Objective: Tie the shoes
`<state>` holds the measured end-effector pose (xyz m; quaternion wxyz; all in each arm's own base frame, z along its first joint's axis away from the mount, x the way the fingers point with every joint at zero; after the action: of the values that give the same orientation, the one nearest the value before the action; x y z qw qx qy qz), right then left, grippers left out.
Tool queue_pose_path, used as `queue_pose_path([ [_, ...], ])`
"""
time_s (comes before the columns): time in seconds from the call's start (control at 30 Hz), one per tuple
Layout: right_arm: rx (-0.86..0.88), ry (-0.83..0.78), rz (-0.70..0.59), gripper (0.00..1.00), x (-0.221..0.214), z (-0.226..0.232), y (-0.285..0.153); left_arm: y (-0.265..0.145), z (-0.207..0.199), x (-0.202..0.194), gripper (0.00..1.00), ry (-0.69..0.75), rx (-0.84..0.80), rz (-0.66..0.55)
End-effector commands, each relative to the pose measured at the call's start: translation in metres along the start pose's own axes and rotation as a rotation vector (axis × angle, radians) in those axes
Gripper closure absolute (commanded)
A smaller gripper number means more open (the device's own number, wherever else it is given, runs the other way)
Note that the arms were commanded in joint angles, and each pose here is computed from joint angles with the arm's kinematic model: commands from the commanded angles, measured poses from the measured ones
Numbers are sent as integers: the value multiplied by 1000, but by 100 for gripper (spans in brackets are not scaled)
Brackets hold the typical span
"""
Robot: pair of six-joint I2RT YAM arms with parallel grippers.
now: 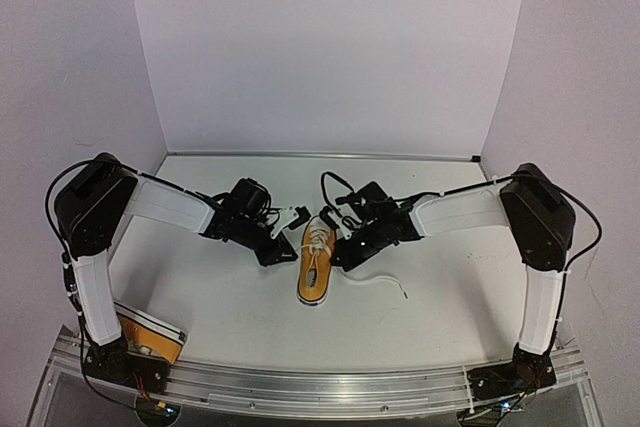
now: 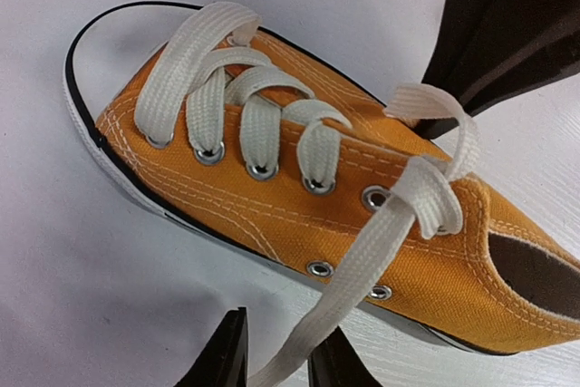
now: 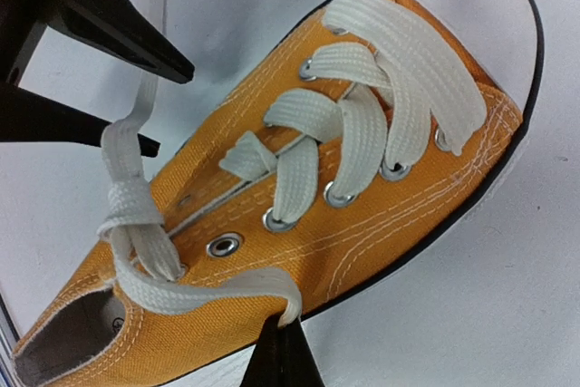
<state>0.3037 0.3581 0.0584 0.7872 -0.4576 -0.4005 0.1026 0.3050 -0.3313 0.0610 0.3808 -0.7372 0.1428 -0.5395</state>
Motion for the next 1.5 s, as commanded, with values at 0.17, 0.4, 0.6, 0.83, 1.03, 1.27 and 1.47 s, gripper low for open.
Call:
queue_pose_path([
  [0.17, -164, 95, 17, 100, -28, -24, -17, -26, 16, 15, 100, -77, 146, -38],
  [0.4, -245, 196, 62, 100, -64, -46, -32, -27, 30, 2, 100, -146, 136, 11],
  [0.6, -263, 232, 103, 100, -89, -55, -38, -30, 31, -3, 100, -130, 135, 10],
  [0.83, -181, 198, 52, 100, -68, -42, -42, -39, 12, 13, 98, -67, 45, -74],
  [1.03, -63, 90, -97, 71, -18, -18, -67, -37, 9, 16, 84, -65, 23, -49],
  [1.27, 5, -2, -95, 53, 4, -11, -47, -33, 9, 21, 75, -77, 7, -64],
  [1.47, 1, -40, -33, 48, 2, -16, -21, -34, 8, 22, 73, -71, 4, -63],
])
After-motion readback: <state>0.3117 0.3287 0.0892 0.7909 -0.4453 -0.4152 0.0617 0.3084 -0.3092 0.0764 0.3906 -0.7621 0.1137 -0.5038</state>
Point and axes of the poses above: each gripper's point midway between its finger pads, its own y axis out along the fingers, its own z axis along the line the jaws close on, x = y × z, the point moved 3 cm from there along -y, back along the fingers, and after that the axes turned 2 degrees about -y, right-handed, at the moved point
